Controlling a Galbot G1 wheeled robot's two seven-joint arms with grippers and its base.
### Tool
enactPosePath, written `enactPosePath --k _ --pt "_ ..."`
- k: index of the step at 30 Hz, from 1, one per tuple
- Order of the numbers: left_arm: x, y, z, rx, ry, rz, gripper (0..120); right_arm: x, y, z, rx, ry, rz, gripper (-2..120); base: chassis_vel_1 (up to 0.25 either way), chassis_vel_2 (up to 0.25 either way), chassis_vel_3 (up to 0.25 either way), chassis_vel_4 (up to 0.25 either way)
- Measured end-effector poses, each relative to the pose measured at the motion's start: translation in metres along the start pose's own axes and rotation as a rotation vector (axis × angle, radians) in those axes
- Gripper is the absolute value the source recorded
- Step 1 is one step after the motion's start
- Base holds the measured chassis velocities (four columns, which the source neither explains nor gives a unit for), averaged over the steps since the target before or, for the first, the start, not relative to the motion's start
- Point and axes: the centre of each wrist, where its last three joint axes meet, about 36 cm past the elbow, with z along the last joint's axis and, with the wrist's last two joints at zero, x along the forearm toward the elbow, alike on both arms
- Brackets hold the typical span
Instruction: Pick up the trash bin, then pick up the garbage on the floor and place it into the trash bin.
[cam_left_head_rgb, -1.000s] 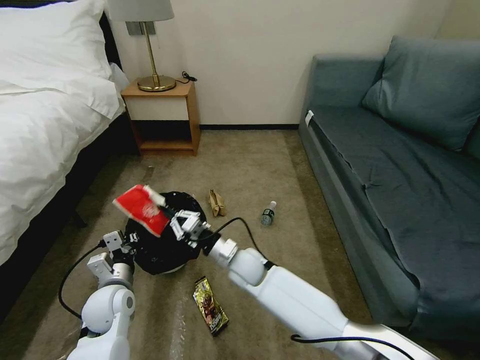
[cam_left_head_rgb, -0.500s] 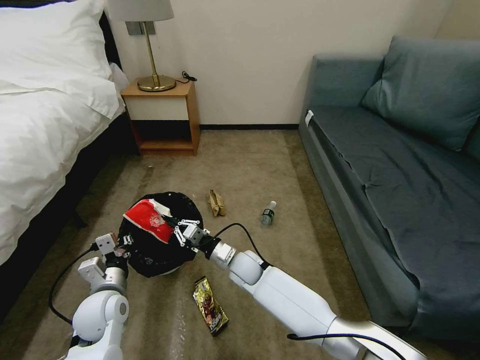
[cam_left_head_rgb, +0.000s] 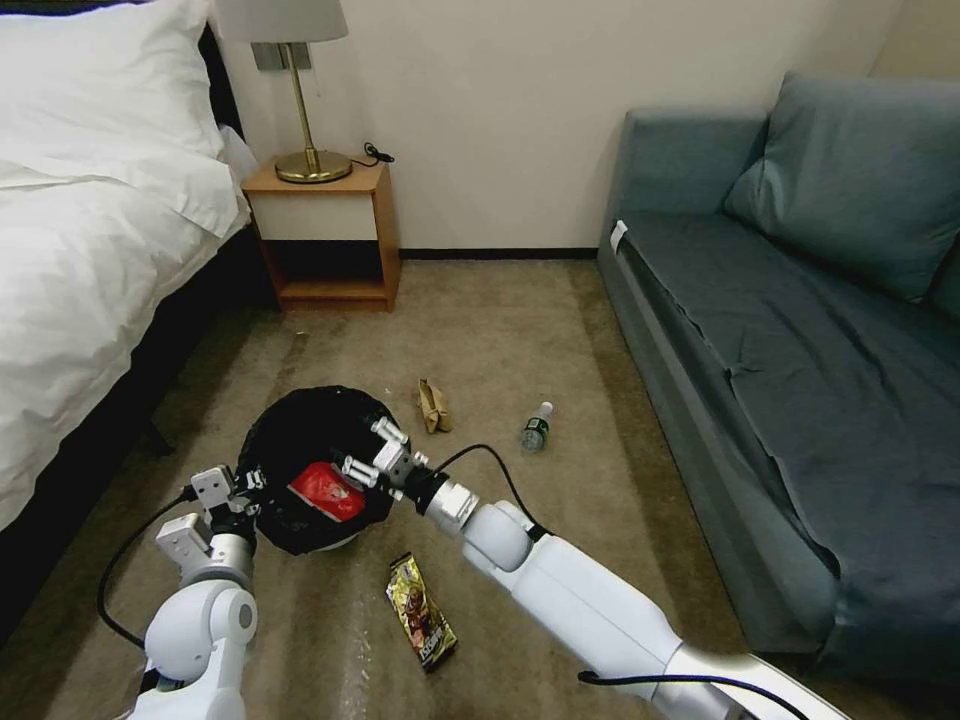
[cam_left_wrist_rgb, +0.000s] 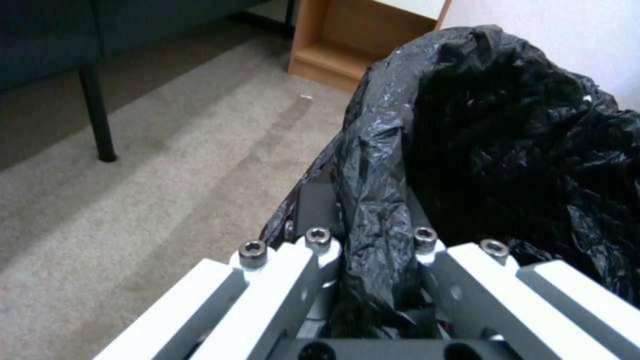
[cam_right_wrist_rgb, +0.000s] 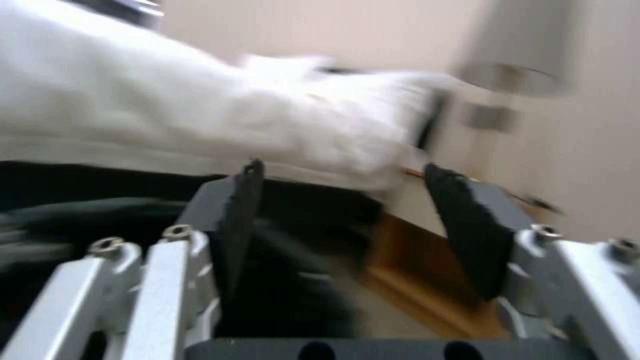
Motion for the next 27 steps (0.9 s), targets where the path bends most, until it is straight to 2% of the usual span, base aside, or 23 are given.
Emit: enactPosePath --k 1,2,3,5,6,8,9,10,13,14,16,18,19,20,22,27 --pt "0.000 0.000 0.000 0.000 0.000 0.000 4 0.000 0.000 0.000 0.000 0.000 0.000 71 0.000 0.000 0.000 0.000" --pt "-0.001 0.002 0.000 0.001 -0.002 -0.002 4 0.002 -0.009 -0.002 0.005 0.034 0.062 75 0.000 0.000 0.000 0.000" --pt "-0.001 0.004 -0.001 0.007 -0.004 -0.006 4 0.010 -0.022 0.000 0.029 0.106 0.163 83 0.000 0.000 0.000 0.000" --pt "-0.002 0.006 -0.001 0.009 -0.005 -0.008 4 0.015 -0.027 0.003 0.040 0.146 0.205 85 0.000 0.000 0.000 0.000" --pt "-0.003 0.008 -0.002 0.012 -0.008 -0.010 4 0.027 -0.032 0.013 0.034 0.219 0.263 92 0.000 0.000 0.000 0.000" --pt "-0.004 0.009 -0.002 0.013 -0.010 -0.010 4 0.034 -0.033 0.020 0.010 0.259 0.278 96 0.000 0.000 0.000 0.000" --pt "-0.006 0.009 -0.004 0.015 -0.016 -0.009 4 0.048 -0.032 0.036 -0.059 0.326 0.274 99 0.000 0.000 0.000 0.000" --pt "-0.007 0.008 -0.006 0.017 -0.021 -0.008 4 0.057 -0.029 0.049 -0.115 0.369 0.250 99 0.000 0.000 0.000 0.000" --pt "-0.008 0.006 -0.009 0.019 -0.030 -0.004 4 0.071 -0.021 0.069 -0.162 0.419 0.184 100 0.000 0.000 0.000 0.000" --pt "-0.008 0.006 -0.009 0.019 -0.030 -0.004 4 0.071 -0.021 0.069 -0.162 0.419 0.184 100 0.000 0.000 0.000 0.000" --pt "-0.008 0.004 -0.011 0.022 -0.036 -0.001 4 0.085 -0.011 0.093 -0.168 0.464 0.097 100 0.000 0.000 0.000 0.000" --pt "-0.008 0.004 -0.011 0.022 -0.036 0.000 4 0.086 -0.009 0.097 -0.174 0.471 0.079 100 0.000 0.000 0.000 0.000" --pt "-0.007 0.003 -0.012 0.022 -0.040 0.002 4 0.091 -0.004 0.107 -0.207 0.488 0.010 100 0.000 0.000 0.000 0.000" --pt "-0.007 0.003 -0.012 0.022 -0.040 0.002 4 0.091 -0.004 0.107 -0.207 0.488 0.010 100 0.000 0.000 0.000 0.000" --pt "-0.006 0.003 -0.014 0.020 -0.044 0.001 4 0.098 0.001 0.121 -0.241 0.490 -0.129 100 0.000 0.000 0.000 0.000" --pt "-0.006 0.004 -0.015 0.020 -0.046 -0.002 4 0.104 0.003 0.130 -0.239 0.494 -0.214 100 0.000 0.000 0.000 0.000"
